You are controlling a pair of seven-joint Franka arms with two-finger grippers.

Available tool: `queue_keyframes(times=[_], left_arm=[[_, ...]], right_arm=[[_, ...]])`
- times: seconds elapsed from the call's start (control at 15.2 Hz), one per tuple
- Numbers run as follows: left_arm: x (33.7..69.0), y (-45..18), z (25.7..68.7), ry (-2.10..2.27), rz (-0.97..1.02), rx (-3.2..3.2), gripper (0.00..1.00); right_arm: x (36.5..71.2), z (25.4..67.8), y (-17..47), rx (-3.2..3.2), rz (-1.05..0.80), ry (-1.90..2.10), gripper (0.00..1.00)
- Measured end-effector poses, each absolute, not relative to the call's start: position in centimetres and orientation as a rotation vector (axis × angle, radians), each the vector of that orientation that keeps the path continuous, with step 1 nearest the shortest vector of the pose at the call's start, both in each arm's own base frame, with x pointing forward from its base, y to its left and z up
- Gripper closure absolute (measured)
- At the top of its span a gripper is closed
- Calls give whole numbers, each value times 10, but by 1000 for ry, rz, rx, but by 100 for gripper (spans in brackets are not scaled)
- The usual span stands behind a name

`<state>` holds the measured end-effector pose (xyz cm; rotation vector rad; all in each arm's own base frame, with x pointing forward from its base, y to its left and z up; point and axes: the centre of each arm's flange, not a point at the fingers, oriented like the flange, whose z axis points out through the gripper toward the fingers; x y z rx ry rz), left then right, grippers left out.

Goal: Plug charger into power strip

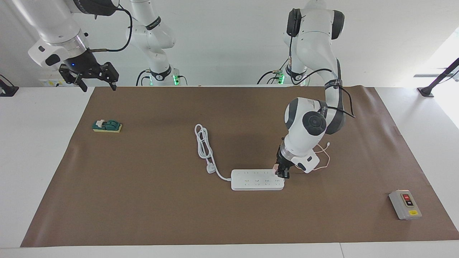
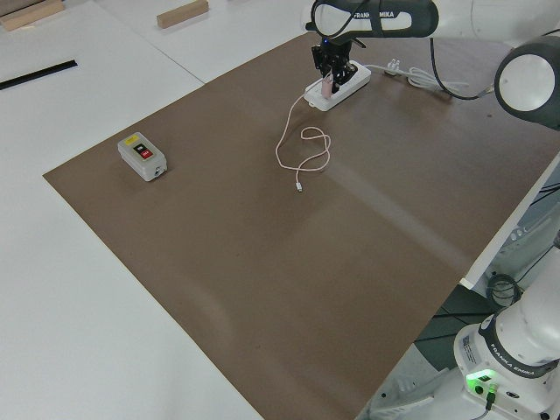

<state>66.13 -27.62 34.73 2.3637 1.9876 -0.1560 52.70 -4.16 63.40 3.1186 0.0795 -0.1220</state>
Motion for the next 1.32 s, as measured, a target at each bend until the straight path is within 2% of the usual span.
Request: queue_keyframes(times=[1.32], left_arm=[[657, -280, 331, 1986, -133, 2350, 68]], right_arm=[[527, 634, -42, 3119, -122, 80, 0]])
